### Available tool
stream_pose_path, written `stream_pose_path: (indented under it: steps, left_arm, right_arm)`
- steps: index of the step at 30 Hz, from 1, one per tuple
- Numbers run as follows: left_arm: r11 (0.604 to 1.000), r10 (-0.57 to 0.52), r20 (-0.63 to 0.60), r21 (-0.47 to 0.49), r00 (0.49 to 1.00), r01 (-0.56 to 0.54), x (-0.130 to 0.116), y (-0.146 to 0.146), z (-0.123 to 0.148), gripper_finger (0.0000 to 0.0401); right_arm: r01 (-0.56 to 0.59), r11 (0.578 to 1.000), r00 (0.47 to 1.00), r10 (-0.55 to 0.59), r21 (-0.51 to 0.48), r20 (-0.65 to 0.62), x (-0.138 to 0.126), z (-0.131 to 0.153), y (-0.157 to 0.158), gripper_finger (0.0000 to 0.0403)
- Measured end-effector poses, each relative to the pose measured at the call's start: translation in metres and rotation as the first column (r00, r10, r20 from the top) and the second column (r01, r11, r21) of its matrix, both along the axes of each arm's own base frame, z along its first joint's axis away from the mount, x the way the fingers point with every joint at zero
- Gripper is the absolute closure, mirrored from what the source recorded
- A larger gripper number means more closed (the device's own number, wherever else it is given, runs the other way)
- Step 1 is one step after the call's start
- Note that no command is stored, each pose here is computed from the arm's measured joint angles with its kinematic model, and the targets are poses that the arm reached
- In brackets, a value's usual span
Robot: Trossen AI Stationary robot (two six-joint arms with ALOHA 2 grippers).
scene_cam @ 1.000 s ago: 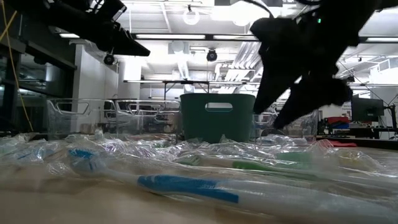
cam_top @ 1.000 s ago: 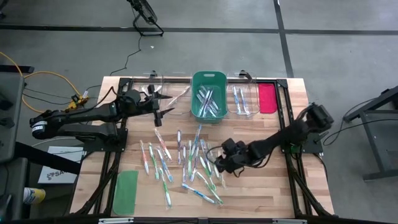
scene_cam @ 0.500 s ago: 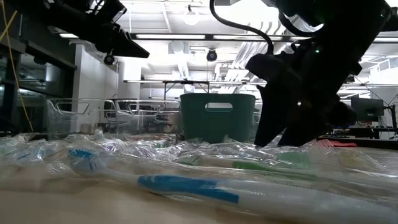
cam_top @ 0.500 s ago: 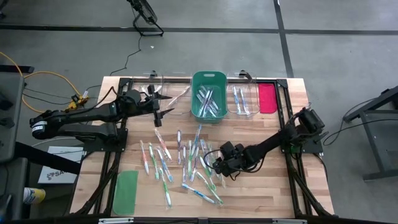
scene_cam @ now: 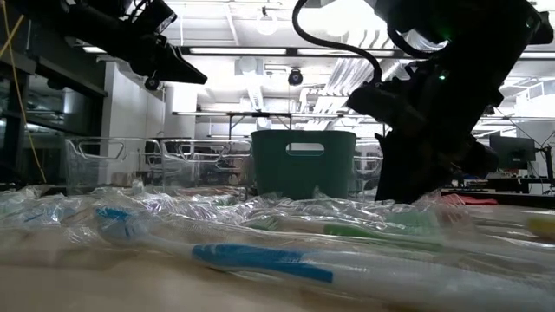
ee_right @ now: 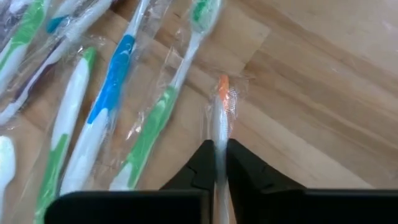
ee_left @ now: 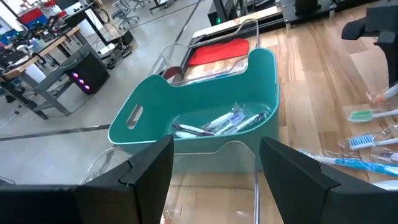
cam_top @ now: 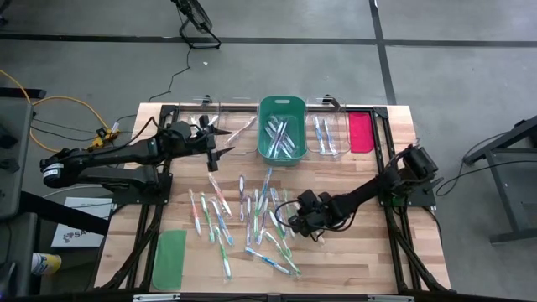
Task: Pick & Place Toothbrushes
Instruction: Put the orange toothbrush into the middle transparent bin
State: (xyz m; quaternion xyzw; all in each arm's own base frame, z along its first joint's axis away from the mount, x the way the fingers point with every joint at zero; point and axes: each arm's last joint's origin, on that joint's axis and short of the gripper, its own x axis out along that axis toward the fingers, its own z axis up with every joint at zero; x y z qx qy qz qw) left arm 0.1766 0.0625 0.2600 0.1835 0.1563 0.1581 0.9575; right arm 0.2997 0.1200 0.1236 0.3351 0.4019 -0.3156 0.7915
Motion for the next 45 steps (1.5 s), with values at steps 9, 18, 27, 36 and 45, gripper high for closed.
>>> stream_pose_path:
  steps: [9, 18, 27, 36, 45]
  left_arm:
    - [1.0, 0.002, 0.0, -0.011, 1.0, -0.002, 0.001, 0.0, -0.001, 0.0169]
    - [0.997, 0.007, -0.014, -0.08, 1.0, -0.008, 0.007, 0.002, -0.007, 0.0169]
    - [0.943, -0.042, 0.114, -0.324, 0.993, 0.077, 0.022, 0.003, -0.01, 0.0169]
    - [0.958, -0.163, 0.118, -0.217, 0.98, 0.185, 0.03, 0.002, -0.011, 0.0169]
    - [0.824, -0.445, -0.005, 0.389, 0.895, 0.412, 0.039, -0.03, 0.0, 0.0169]
  right_arm:
    - [-0.045, 0.998, 0.994, 0.048, -0.038, 0.1, -0.004, 0.035, -0.003, 0.039]
    - [-0.037, 0.953, 0.919, 0.151, -0.301, 0.365, 0.014, 0.083, -0.022, 0.039]
    - [-0.026, 0.834, 0.804, 0.345, -0.551, 0.484, 0.043, 0.116, -0.062, 0.039]
    - [-0.07, 0.915, 0.761, 0.307, -0.397, 0.572, 0.051, 0.116, -0.108, 0.039]
    - [-0.162, 0.978, 0.742, 0.208, -0.13, 0.637, 0.052, 0.109, -0.145, 0.039]
